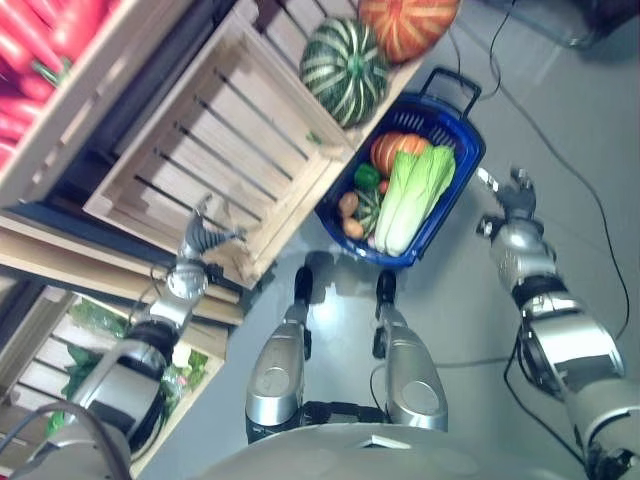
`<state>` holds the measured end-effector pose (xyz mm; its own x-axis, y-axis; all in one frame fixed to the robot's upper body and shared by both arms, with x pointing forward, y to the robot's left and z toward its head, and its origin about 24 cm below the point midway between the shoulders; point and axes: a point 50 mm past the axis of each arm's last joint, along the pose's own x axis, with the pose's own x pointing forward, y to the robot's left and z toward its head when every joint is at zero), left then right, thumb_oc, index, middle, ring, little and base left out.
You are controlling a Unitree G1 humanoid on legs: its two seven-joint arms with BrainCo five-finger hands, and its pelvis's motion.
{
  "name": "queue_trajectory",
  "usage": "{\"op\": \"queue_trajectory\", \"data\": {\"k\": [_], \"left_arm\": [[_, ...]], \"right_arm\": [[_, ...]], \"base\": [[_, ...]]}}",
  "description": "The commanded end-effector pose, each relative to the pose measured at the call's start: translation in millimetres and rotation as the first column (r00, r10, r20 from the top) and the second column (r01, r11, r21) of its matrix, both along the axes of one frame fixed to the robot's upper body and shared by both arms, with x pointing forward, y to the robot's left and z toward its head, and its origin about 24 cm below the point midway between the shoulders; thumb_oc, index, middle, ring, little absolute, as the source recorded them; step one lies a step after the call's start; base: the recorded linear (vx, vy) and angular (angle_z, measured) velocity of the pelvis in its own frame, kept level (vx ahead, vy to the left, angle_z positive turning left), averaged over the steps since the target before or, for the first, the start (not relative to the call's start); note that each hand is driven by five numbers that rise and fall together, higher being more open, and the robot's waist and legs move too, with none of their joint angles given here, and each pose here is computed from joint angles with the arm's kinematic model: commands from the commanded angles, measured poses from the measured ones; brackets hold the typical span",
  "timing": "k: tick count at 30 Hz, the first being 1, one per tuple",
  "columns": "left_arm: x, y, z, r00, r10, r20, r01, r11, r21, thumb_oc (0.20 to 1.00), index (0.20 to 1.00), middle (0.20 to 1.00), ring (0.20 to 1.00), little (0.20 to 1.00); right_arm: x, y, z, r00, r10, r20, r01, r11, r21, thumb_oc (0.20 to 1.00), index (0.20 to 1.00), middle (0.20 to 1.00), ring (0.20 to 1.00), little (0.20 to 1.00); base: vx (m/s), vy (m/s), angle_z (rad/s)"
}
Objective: Pick up fruits and vegetables into the basket
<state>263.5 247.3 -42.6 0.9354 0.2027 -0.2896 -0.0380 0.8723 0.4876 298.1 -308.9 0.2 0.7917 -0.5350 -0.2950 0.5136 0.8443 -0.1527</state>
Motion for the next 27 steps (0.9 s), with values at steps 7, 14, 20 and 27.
{"op": "queue_trajectory", "data": {"k": [7, 14, 20, 27], "left_arm": [[-98.7, 8.4, -78.0, 0.887, -0.077, -0.455, 0.062, 0.997, -0.047, 1.0, 1.0, 1.0, 1.0, 1.0], [-136.7, 9.5, -97.3, 0.79, -0.069, -0.609, 0.007, 0.995, -0.105, 1.0, 1.0, 1.0, 1.0, 1.0], [-149.7, 4.6, -103.8, 0.754, -0.085, -0.651, -0.03, 0.986, -0.164, 1.0, 1.0, 1.0, 1.0, 1.0], [-153.9, -0.4, -106.7, 0.738, -0.1, -0.667, -0.043, 0.98, -0.193, 1.0, 1.0, 1.0, 1.0, 1.0]], "right_arm": [[-117.9, 6.3, -105.3, 0.873, 0.093, -0.479, -0.054, 0.994, 0.094, 1.0, 1.0, 1.0, 1.0, 1.0], [-165.8, 30.5, -138.7, 0.709, 0.214, -0.672, -0.095, 0.973, 0.21, 1.0, 1.0, 1.0, 1.0, 1.0], [-192.3, 42.8, -151.5, 0.6, 0.28, -0.749, -0.104, 0.956, 0.274, 1.0, 1.0, 1.0, 1.0, 1.0], [-204.0, 47.2, -155.9, 0.541, 0.31, -0.782, -0.112, 0.948, 0.299, 1.0, 1.0, 1.0, 1.0, 1.0]], "base": [[0.19, 0.0, -0.1], [0.07, -0.001, -0.01], [0.01, 0.005, -0.02], [0.0, 0.0, 0.0]]}}
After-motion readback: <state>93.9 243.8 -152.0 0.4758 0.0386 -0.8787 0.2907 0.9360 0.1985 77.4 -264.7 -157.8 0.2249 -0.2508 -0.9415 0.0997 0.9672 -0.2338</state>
